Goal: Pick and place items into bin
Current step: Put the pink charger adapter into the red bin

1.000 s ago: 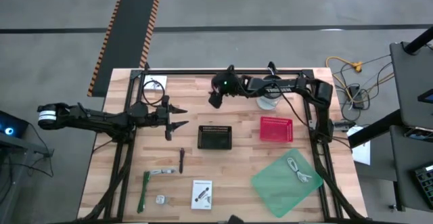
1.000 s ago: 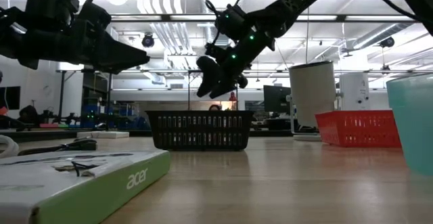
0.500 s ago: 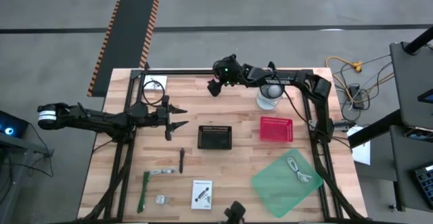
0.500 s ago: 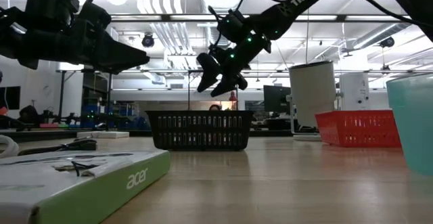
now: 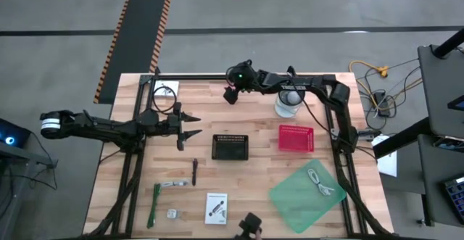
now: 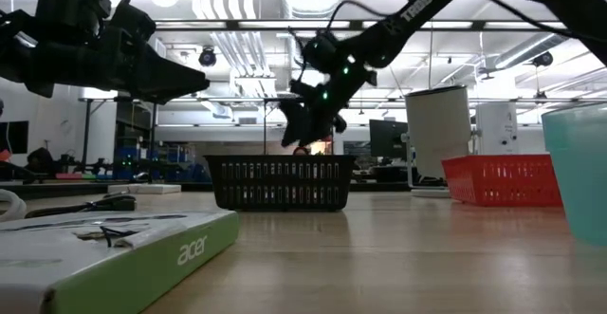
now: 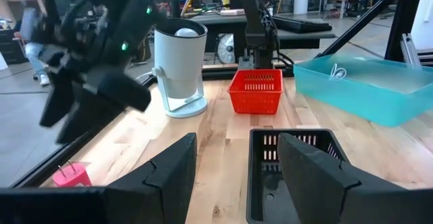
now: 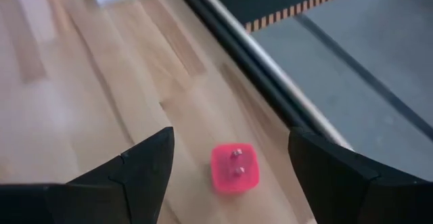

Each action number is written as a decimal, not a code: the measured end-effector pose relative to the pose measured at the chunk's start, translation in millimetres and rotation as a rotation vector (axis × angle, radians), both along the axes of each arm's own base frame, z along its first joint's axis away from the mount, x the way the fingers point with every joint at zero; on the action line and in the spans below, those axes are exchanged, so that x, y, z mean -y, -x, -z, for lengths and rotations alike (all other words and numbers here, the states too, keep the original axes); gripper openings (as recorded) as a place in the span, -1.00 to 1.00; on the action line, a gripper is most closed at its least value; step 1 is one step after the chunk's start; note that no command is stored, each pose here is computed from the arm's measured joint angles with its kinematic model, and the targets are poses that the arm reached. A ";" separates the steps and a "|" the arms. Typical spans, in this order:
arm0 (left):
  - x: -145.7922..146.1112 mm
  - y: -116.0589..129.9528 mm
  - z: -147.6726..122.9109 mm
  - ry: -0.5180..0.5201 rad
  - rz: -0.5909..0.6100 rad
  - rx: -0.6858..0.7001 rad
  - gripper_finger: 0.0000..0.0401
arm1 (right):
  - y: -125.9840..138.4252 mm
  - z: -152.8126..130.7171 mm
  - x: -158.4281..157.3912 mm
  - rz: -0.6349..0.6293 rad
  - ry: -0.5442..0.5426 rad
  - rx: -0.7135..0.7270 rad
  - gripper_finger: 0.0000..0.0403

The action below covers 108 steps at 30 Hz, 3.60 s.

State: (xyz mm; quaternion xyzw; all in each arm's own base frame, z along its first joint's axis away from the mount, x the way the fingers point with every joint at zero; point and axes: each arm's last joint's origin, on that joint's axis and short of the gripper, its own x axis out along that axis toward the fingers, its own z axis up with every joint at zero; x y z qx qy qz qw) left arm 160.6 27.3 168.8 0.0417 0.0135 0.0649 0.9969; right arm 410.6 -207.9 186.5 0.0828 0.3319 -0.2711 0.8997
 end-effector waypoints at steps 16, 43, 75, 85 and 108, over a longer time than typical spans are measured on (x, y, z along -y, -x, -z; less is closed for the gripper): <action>0.1 0.1 0.2 0.000 0.000 -0.001 -0.04 | -18.2 24.1 16.6 -0.014 -0.069 -0.165 0.46; 0.1 0.2 0.9 0.001 0.000 -0.005 -0.04 | -11.0 18.3 34.2 -0.120 -0.128 -0.261 0.46; 0.1 0.2 0.9 0.000 0.000 -0.004 -0.04 | -8.6 -7.0 42.3 -0.127 -0.240 -0.240 0.46; 0.0 0.2 0.9 0.000 0.000 -0.004 -0.04 | -5.2 12.3 38.6 -0.137 -0.225 -0.288 0.46; 0.1 0.2 1.0 0.000 0.000 -0.005 -0.04 | -4.6 23.2 41.3 -0.253 -0.116 -0.286 0.43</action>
